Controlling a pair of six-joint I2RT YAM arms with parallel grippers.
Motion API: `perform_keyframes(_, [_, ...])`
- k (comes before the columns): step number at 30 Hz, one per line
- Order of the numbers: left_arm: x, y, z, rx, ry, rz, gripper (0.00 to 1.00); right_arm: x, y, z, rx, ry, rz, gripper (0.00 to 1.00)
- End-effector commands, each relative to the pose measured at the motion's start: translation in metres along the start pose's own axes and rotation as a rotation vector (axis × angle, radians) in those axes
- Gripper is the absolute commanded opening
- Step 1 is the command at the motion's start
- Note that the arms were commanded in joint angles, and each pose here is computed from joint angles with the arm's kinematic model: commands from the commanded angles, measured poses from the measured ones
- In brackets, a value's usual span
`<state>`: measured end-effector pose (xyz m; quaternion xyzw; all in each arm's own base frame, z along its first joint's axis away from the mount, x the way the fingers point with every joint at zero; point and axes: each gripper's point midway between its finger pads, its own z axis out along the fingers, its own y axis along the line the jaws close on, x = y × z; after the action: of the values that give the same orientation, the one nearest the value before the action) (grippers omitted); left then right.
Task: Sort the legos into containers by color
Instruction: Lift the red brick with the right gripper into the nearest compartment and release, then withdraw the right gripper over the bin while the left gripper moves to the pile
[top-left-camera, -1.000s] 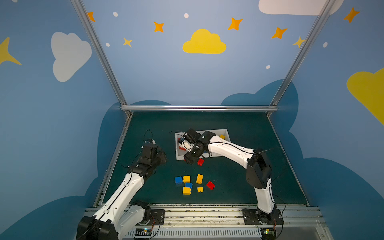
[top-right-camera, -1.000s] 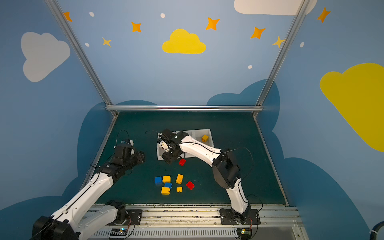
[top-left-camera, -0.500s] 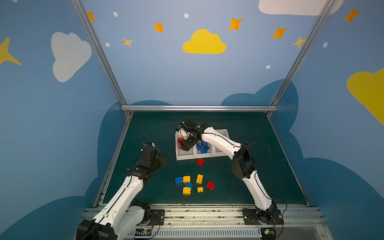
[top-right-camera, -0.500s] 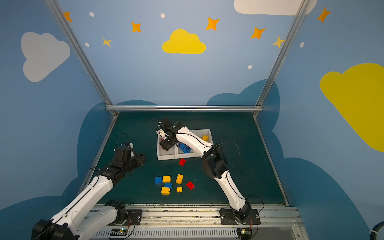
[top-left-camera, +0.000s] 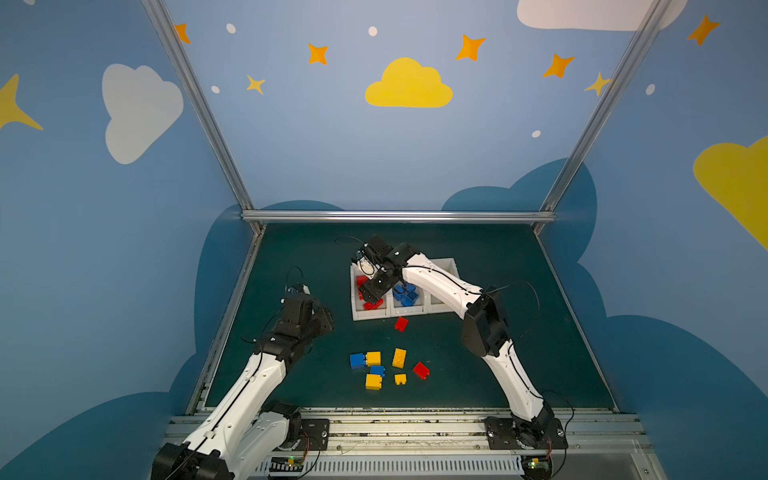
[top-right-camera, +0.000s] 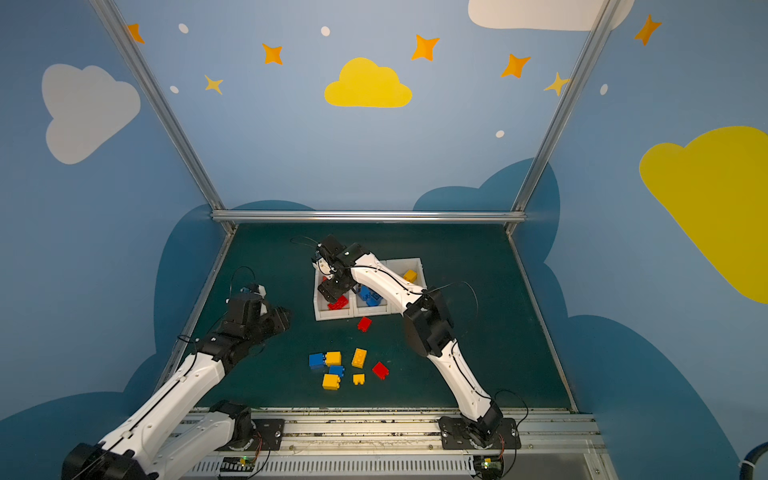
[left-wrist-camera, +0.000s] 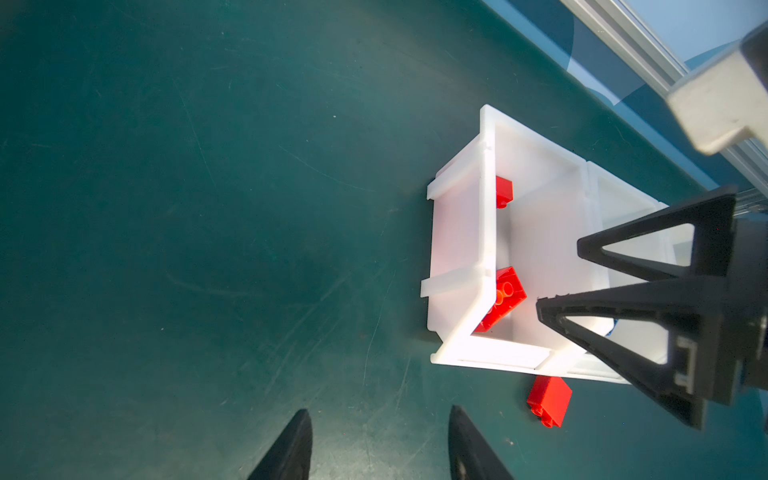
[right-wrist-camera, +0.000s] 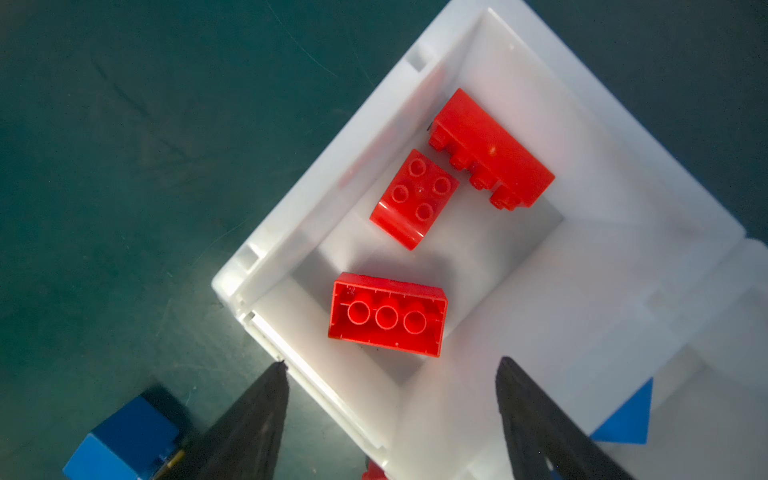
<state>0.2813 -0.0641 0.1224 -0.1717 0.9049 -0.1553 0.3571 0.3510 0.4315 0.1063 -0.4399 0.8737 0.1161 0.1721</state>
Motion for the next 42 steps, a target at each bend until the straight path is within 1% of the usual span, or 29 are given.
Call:
perform_keyframes(1, [0.005, 0.001, 0.000, 0.003, 0.018, -0.003, 0.53, -0.006, 0.002, -0.025, -0.009, -0.036, 0.007, 0.79])
perform_keyframes(10, [0.011, -0.003, 0.000, 0.029, 0.047, 0.005, 0.53, -0.003, 0.002, -0.043, -0.001, -0.061, 0.018, 0.79])
perform_keyframes(16, [0.018, -0.007, 0.002, 0.052, 0.082, 0.009, 0.53, 0.007, -0.005, -0.063, 0.007, -0.091, 0.064, 0.78])
perform_keyframes(19, [0.024, -0.016, 0.002, 0.085, 0.109, 0.025, 0.53, 0.014, -0.012, -0.075, 0.013, -0.111, 0.101, 0.79])
perform_keyframes(24, [0.048, -0.044, 0.004, 0.145, 0.197, 0.093, 0.53, 0.032, -0.031, -0.088, 0.038, -0.124, 0.183, 0.79])
perform_keyframes(29, [0.083, -0.080, 0.004, 0.216, 0.312, 0.172, 0.54, 0.053, -0.049, -0.093, 0.063, -0.117, 0.258, 0.79])
perform_keyframes(34, [0.113, -0.107, 0.005, 0.283, 0.396, 0.196, 0.54, 0.070, -0.059, -0.094, 0.079, -0.105, 0.299, 0.79])
perform_keyframes(36, [0.127, -0.114, 0.006, 0.298, 0.443, 0.206, 0.54, 0.074, -0.061, -0.094, 0.080, -0.106, 0.313, 0.79])
perform_keyframes(39, [0.144, -0.118, 0.005, 0.287, 0.499, 0.238, 0.54, 0.078, -0.061, -0.094, 0.078, -0.106, 0.324, 0.79])
perform_keyframes(42, [0.151, -0.115, 0.004, 0.261, 0.526, 0.251, 0.54, 0.080, -0.061, -0.093, 0.078, -0.105, 0.329, 0.79])
